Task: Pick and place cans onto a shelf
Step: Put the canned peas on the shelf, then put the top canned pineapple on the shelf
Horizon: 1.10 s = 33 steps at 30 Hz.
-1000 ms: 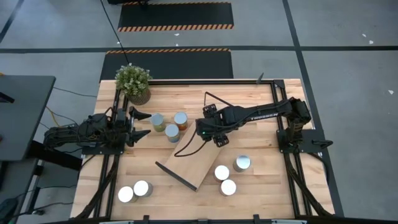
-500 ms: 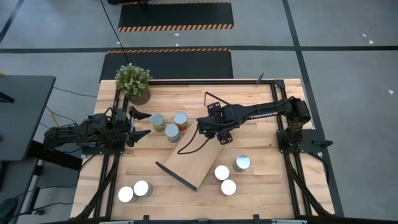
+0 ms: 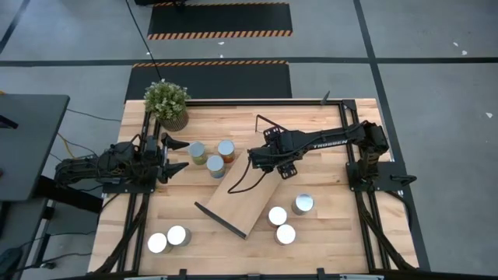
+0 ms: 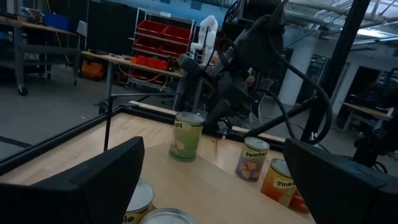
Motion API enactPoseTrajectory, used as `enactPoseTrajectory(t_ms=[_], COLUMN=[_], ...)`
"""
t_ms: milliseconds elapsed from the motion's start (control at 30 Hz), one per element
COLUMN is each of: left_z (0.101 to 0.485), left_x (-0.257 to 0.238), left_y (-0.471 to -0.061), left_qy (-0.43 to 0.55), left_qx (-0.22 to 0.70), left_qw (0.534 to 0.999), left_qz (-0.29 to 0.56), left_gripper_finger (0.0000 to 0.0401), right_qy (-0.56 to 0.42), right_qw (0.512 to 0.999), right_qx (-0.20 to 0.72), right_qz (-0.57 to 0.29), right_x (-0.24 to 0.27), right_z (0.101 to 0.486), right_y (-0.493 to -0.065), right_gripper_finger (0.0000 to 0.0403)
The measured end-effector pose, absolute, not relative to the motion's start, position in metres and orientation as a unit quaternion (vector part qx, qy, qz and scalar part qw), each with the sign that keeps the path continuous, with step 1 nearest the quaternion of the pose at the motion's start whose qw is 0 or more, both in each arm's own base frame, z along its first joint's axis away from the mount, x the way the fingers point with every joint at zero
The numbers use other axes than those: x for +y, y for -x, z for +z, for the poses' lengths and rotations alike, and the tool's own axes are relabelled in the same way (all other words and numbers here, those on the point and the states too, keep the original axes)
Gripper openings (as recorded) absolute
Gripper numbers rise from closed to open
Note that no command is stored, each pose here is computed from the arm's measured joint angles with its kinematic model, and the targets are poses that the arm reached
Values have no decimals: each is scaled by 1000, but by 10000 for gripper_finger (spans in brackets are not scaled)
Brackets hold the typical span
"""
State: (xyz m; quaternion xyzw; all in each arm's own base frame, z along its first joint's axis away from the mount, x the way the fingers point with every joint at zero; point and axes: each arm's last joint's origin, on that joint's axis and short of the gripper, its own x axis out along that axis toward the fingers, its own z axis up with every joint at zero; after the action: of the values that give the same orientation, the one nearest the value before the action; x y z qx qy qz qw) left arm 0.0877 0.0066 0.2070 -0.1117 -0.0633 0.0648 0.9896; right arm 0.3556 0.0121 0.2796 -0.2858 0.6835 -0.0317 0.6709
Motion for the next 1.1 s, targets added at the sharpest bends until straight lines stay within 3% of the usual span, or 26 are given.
enactPoseTrajectory(t_ms=[433,567,800,1100], left_z=[206,206,206,206], left_x=[7,7,7,7], left_y=[-88,-88,-88,-88], left_qy=[112,111,108,113], left_qx=[-58,-58,-58,-59], left_qw=[990,990,990,990], left_qz=[65,65,66,65], left_gripper_finger=[392,392,392,392], right_qy=[310,295,163,124], right_qw=[651,702,852,895], right_qx=[692,646,494,426], right_qz=[-45,-50,-55,-43], right_x=[13,15,1,-24], right_z=[287,302,309,294], right_y=[-352,-362,-399,-414], right_gripper_finger=[374,374,374,375])
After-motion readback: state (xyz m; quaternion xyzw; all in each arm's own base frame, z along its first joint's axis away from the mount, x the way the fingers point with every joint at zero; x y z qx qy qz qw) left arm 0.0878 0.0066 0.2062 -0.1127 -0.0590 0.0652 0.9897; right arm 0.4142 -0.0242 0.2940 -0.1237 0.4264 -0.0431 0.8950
